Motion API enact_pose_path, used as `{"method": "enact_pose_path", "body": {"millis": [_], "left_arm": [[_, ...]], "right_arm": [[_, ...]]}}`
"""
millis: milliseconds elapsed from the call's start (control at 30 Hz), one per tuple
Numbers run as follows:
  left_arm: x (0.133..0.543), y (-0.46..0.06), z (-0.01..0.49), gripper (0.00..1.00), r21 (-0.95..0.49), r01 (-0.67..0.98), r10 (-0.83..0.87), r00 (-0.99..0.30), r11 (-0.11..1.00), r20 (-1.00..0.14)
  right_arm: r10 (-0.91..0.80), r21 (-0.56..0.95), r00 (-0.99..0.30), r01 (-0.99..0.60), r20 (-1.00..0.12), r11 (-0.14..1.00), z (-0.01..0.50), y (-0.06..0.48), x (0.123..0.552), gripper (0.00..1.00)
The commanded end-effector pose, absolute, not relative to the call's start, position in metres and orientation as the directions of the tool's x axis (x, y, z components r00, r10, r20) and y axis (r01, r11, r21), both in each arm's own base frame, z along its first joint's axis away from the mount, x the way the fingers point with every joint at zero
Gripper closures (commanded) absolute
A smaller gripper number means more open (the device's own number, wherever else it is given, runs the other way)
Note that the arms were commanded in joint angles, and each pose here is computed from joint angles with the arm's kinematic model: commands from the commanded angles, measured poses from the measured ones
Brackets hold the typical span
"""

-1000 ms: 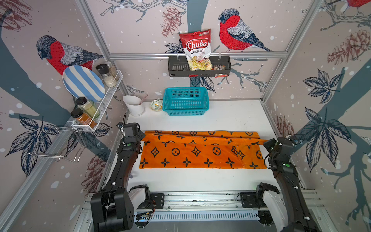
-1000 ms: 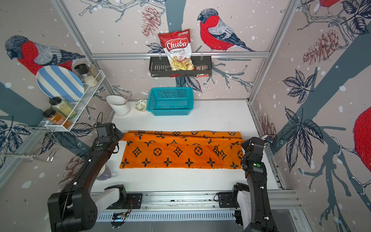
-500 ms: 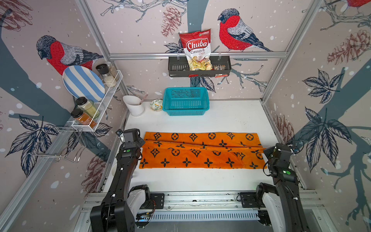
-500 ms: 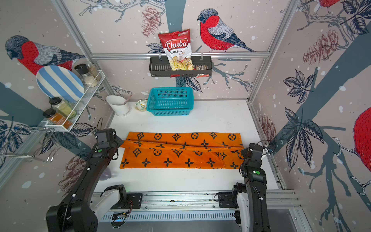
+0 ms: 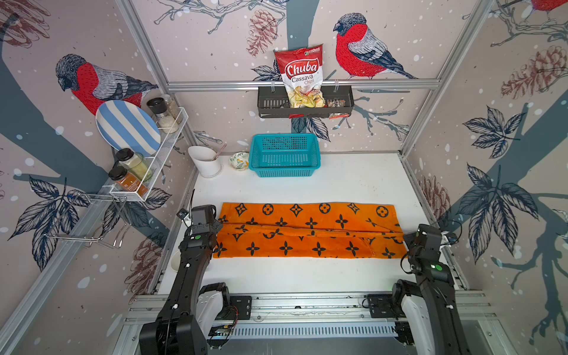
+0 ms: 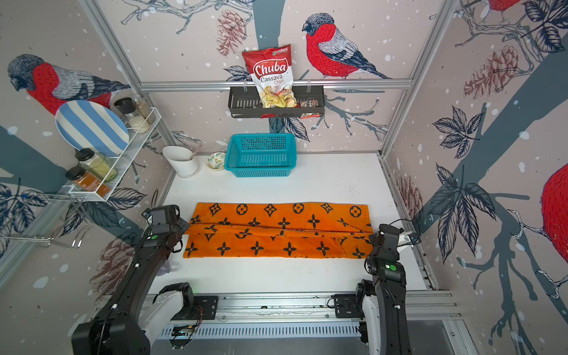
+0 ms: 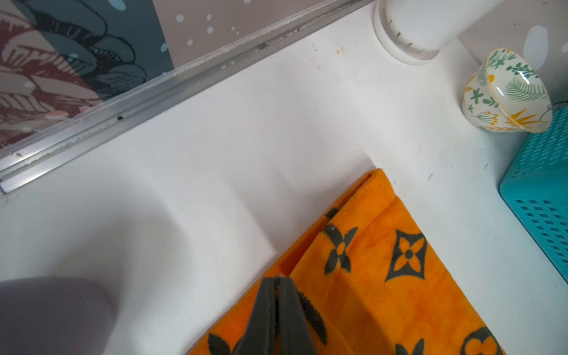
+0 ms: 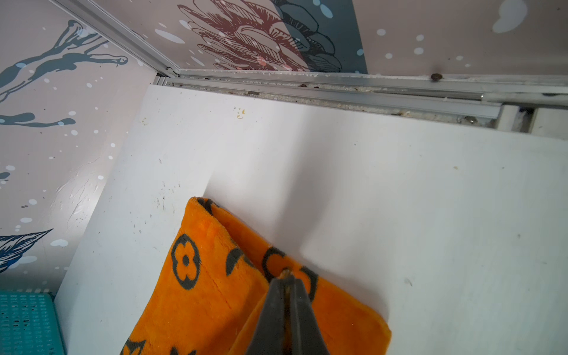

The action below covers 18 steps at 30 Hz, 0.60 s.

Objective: Roll up the pillowcase
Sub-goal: Fold the pillowcase.

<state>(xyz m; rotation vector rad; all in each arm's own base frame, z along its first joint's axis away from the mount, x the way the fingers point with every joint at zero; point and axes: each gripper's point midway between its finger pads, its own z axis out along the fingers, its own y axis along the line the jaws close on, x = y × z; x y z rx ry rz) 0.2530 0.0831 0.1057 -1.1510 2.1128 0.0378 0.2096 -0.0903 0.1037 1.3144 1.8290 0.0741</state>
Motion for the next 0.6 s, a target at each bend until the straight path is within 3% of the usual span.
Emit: {"method": "enact_pose_path", "body": {"millis": [0,300,367,400,433,467,500,533,567], "left_arm": [[0.235,0.079,0.093,1.00,-0.309,-0.785,-0.778,-0.318,0.537,-0.542],[0.216,0.075,0.081,1.00,-0.333,-0.822,-0.829,-0.267,0.462,-0.491],[0.213,0.075,0.081,1.00,-0.334,-0.829,-0.837,-0.257,0.448,-0.484],[0.211,0.075,0.082,0.86,-0.333,-0.834,-0.839,-0.249,0.440,-0.485],[0.209,0.077,0.084,0.56,-0.332,-0.842,-0.843,-0.235,0.425,-0.484],[0.208,0.077,0.087,0.28,-0.331,-0.847,-0.846,-0.227,0.416,-0.483],[0.206,0.078,0.090,0.10,-0.330,-0.855,-0.850,-0.213,0.401,-0.481],[0.206,0.079,0.094,0.03,-0.334,-0.856,-0.852,-0.204,0.394,-0.483],[0.208,0.079,0.098,0.03,-0.340,-0.848,-0.846,-0.209,0.407,-0.490]], "right_arm": [[0.792,0.476,-0.031,0.785,-0.610,0.397,0.102,-0.099,0.201,0.92],[0.801,0.477,-0.016,0.796,-0.599,0.372,0.102,-0.098,0.196,0.92],[0.799,0.478,-0.012,0.797,-0.601,0.371,0.102,-0.099,0.196,0.81],[0.800,0.476,-0.007,0.801,-0.600,0.364,0.102,-0.099,0.195,0.61],[0.802,0.476,-0.002,0.803,-0.597,0.357,0.102,-0.100,0.194,0.29],[0.803,0.475,0.002,0.807,-0.596,0.350,0.102,-0.100,0.193,0.14],[0.803,0.475,0.007,0.809,-0.596,0.346,0.104,-0.101,0.192,0.05],[0.801,0.475,0.004,0.806,-0.599,0.352,0.105,-0.101,0.193,0.01],[0.798,0.476,0.000,0.803,-0.602,0.359,0.107,-0.100,0.194,0.00]]}}
